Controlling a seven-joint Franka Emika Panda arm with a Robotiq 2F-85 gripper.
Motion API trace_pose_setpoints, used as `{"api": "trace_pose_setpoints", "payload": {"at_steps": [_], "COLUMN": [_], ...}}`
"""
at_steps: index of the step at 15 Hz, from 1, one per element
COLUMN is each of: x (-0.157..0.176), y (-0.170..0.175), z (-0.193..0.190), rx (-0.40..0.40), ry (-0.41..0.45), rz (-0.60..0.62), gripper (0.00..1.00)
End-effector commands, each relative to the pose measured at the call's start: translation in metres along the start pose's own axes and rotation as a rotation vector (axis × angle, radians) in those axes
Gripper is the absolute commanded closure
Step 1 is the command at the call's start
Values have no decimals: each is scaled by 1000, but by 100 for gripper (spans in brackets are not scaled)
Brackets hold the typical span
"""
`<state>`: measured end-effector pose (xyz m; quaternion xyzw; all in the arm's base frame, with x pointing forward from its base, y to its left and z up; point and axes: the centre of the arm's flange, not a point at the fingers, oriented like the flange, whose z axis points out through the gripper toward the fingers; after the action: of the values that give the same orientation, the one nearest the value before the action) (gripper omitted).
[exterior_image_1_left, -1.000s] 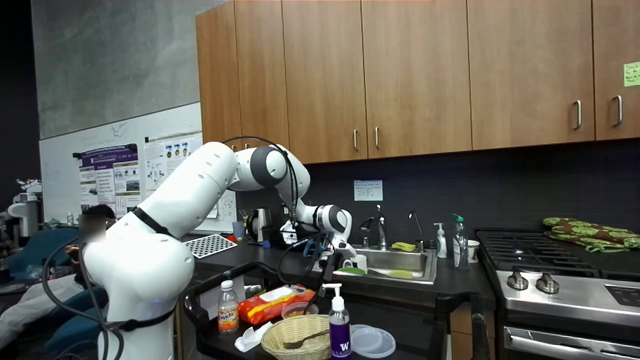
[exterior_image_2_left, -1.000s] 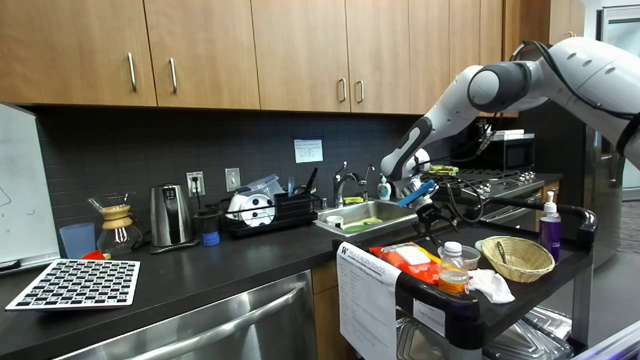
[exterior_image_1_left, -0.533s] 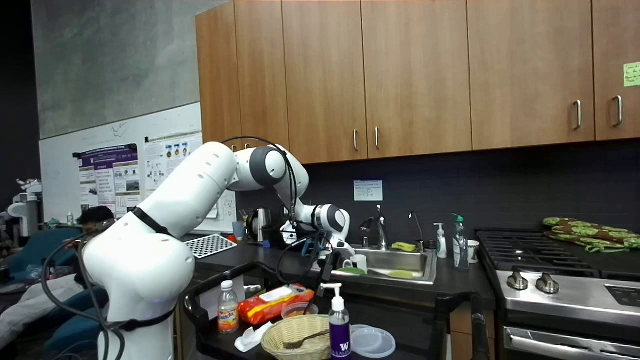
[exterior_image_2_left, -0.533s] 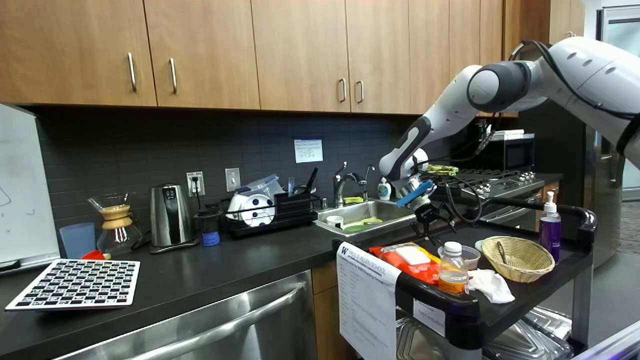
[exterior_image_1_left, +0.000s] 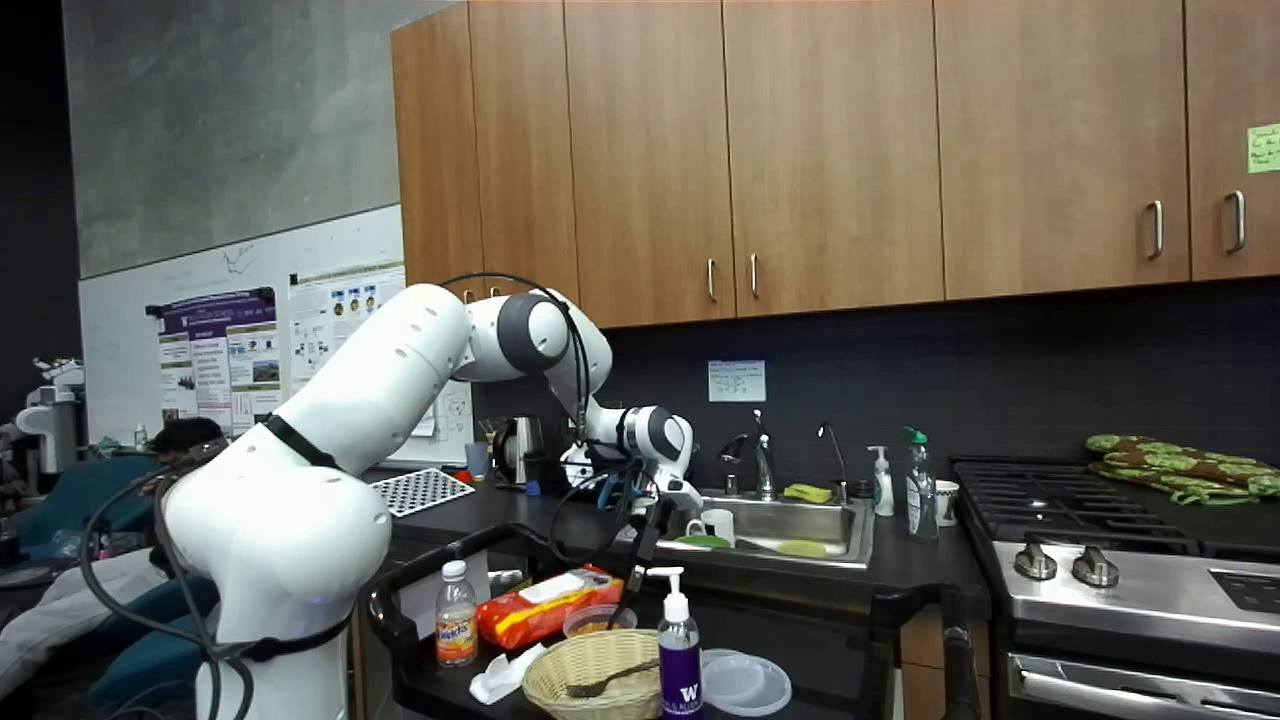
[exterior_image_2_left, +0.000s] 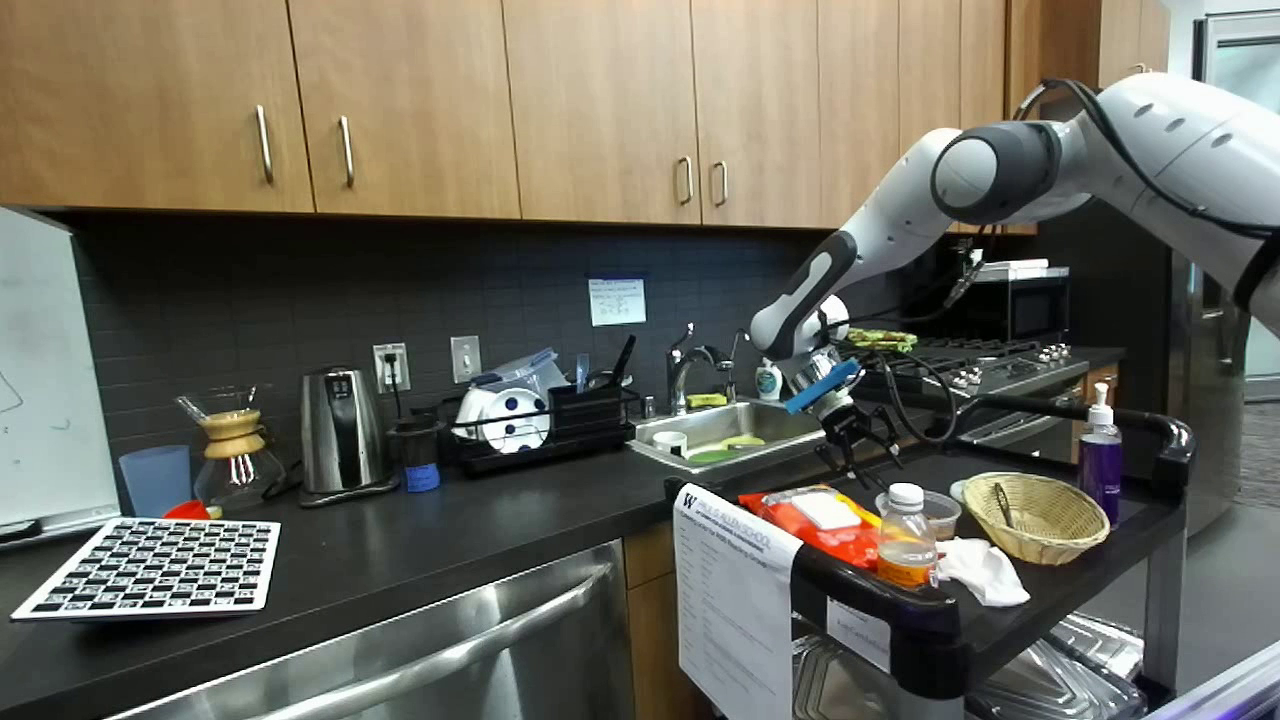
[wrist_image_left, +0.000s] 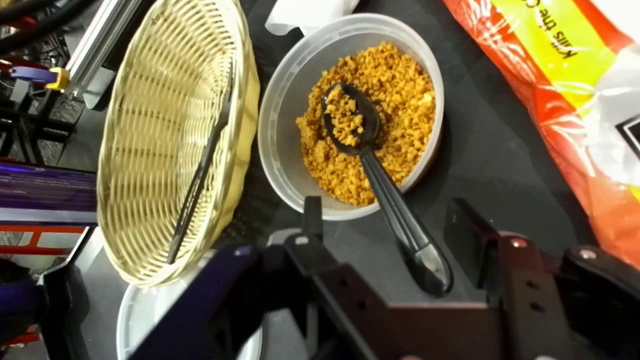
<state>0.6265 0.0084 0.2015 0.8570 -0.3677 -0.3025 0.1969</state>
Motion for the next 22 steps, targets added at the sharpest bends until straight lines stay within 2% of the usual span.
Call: {"api": "trace_pose_setpoints", "payload": {"at_steps": [1, 4, 7, 8, 13, 15, 18, 19, 20, 22], "x": [-6, -5, -4, -4, -1, 0, 2, 2, 3, 3], "y": [7, 6, 7, 7, 9, 10, 11, 11, 12, 12], "z": [-7, -6, -5, -5, -2, -2, 1, 1, 1, 0], "rx": [-12, -13, -13, -13, -12, -11, -13, -13, -13, -14], "ry": [8, 6, 5, 4, -2, -3, -5, -6, -7, -6], "rz": [-10, -11, -12, -12, -7, -6, -5, -5, -4, -5], "gripper": [37, 29, 29, 33, 31, 36, 52, 50, 55, 56]}}
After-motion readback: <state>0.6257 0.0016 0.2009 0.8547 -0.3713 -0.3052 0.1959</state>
